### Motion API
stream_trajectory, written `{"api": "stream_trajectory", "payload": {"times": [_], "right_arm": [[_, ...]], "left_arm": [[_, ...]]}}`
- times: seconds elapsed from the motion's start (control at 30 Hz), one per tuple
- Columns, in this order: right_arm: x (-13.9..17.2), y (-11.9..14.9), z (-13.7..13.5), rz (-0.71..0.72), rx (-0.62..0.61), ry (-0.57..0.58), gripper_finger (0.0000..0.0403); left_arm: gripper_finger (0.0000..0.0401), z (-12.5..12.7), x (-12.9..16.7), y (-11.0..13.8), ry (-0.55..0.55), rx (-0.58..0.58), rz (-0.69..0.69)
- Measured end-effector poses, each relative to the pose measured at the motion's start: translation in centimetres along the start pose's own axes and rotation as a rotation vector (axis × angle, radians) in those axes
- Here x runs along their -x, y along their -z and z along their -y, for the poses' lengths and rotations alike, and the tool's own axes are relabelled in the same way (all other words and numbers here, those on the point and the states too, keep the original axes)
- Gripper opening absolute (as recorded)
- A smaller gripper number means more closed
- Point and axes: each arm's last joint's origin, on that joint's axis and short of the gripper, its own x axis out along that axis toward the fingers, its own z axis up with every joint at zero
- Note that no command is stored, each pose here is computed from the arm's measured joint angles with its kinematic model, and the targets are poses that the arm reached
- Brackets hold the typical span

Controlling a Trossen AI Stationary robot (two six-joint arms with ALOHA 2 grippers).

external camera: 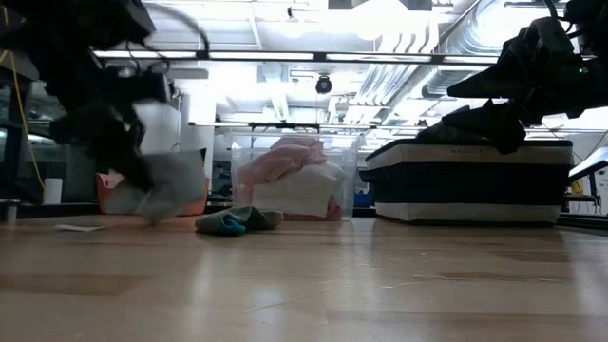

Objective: Pick & Place Cloths
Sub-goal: Put the light gray sock into the orange bin

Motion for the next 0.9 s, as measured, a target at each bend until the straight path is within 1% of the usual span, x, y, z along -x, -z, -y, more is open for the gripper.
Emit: {"api": "stream_trajectory", "payload": {"times": [0.1, 0.27, 0.37, 0.43, 0.57, 0.67, 0.77, 0.9], "right_arm": [[0.0, 0.0, 0.0, 0.000, 0.000, 0.000, 0.0270], [0.0, 0.0, 0.0, 0.000, 0.000, 0.000, 0.0270], [0.0, 0.0, 0.0, 0.000, 0.000, 0.000, 0.0270], [0.0, 0.0, 0.0, 0.000, 0.000, 0.000, 0.0270], [0.0, 0.0, 0.0, 0.000, 0.000, 0.000, 0.0270], [0.0, 0.0, 0.0, 0.000, 0.000, 0.000, 0.0270], [0.0, 0.0, 0.0, -0.001, 0.000, 0.000, 0.0270], [0.0, 0.0, 0.0, 0.000, 0.000, 0.000, 0.0270]], "left_arm": [[0.0003, 0.4, 1.1, -0.5, -0.005, -0.093, 0.107], [0.0002, 0.6, 3.0, -0.3, -0.062, -0.234, 0.217], [0.0002, 0.7, 4.3, -0.2, -0.125, -0.314, 0.300], [0.0002, 0.7, 5.2, -0.2, -0.194, -0.341, 0.357], [0.0002, 0.7, 6.4, 0.1, -0.313, -0.332, 0.440], [0.0002, 0.5, 6.9, 0.3, -0.408, -0.297, 0.479], [0.0002, 0.0, 7.3, 0.2, -0.473, -0.220, 0.522], [0.0002, -1.2, 7.6, -0.2, -0.537, -0.070, 0.555]]}}
